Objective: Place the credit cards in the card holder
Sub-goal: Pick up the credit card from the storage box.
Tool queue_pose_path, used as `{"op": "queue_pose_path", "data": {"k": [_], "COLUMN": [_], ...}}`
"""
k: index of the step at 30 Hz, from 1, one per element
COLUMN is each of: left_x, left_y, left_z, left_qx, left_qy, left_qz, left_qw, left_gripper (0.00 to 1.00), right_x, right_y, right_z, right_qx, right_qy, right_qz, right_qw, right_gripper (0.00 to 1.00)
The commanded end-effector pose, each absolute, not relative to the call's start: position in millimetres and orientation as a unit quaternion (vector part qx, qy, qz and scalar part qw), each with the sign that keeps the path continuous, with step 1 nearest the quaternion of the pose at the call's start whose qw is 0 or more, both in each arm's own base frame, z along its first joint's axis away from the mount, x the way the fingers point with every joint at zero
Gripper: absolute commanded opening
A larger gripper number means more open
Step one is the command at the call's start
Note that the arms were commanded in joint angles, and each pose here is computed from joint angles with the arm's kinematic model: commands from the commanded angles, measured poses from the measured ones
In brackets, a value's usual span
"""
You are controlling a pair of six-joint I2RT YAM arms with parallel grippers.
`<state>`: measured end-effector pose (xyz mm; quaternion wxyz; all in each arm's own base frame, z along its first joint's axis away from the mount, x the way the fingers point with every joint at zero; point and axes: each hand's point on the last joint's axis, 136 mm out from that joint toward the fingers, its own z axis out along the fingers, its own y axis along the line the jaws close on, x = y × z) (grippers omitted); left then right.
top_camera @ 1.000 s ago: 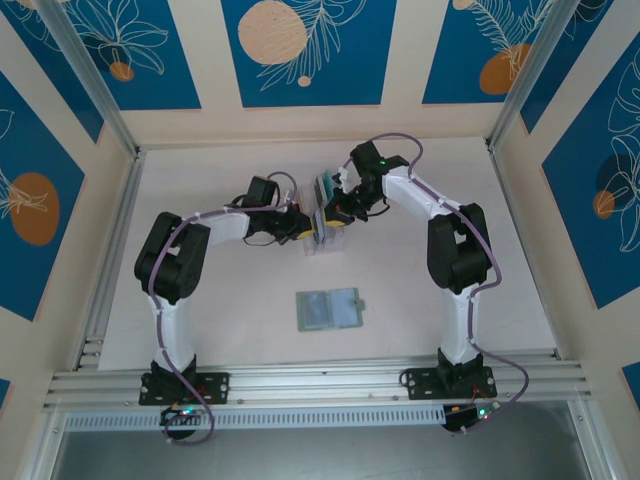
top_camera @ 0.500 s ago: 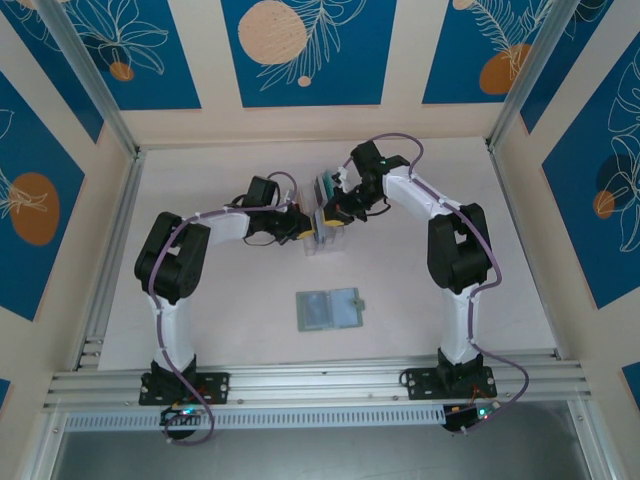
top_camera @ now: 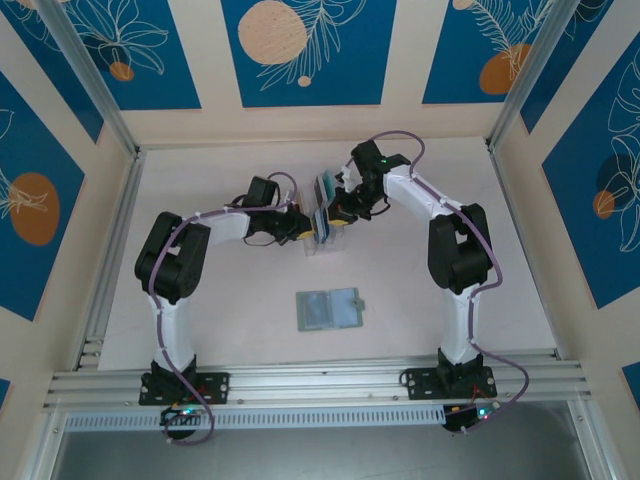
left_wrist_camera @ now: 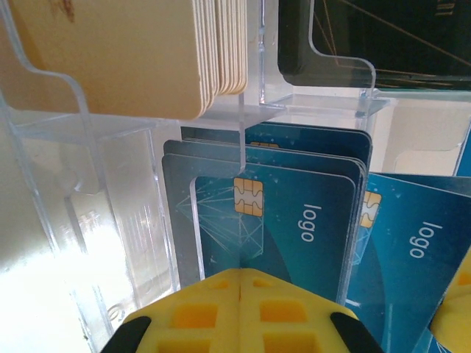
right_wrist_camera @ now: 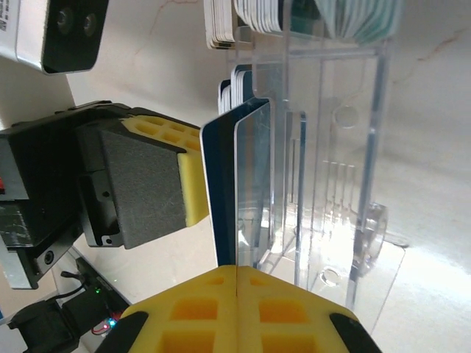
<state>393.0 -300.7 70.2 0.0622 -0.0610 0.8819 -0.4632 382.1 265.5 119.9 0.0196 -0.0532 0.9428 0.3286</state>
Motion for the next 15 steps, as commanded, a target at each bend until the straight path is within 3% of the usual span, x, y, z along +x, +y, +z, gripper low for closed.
{"op": "queue_pose_path", "data": {"k": [1, 15], "left_x": [392.0, 391.3], "left_y": [-303.3, -289.1], "left_z": [84.2, 121.8], "left_qx": [-0.052, -0.048], "left_qy": [0.878, 0.864], "left_qz": [-0.472, -0.492], "left_qw": [0.066, 0.092], "left_gripper": [0.03, 0.03], "right_x": [381.9, 382.9], "right_y": [261.0, 258.0], "right_z": [146.1, 166.3], "right_qx": [-0.054, -0.062], "right_qy": [0.943, 0.948], "right_qz": [0.324, 0.305], "right_qw": [0.042, 0.074], "right_gripper": [0.00, 0.00]}}
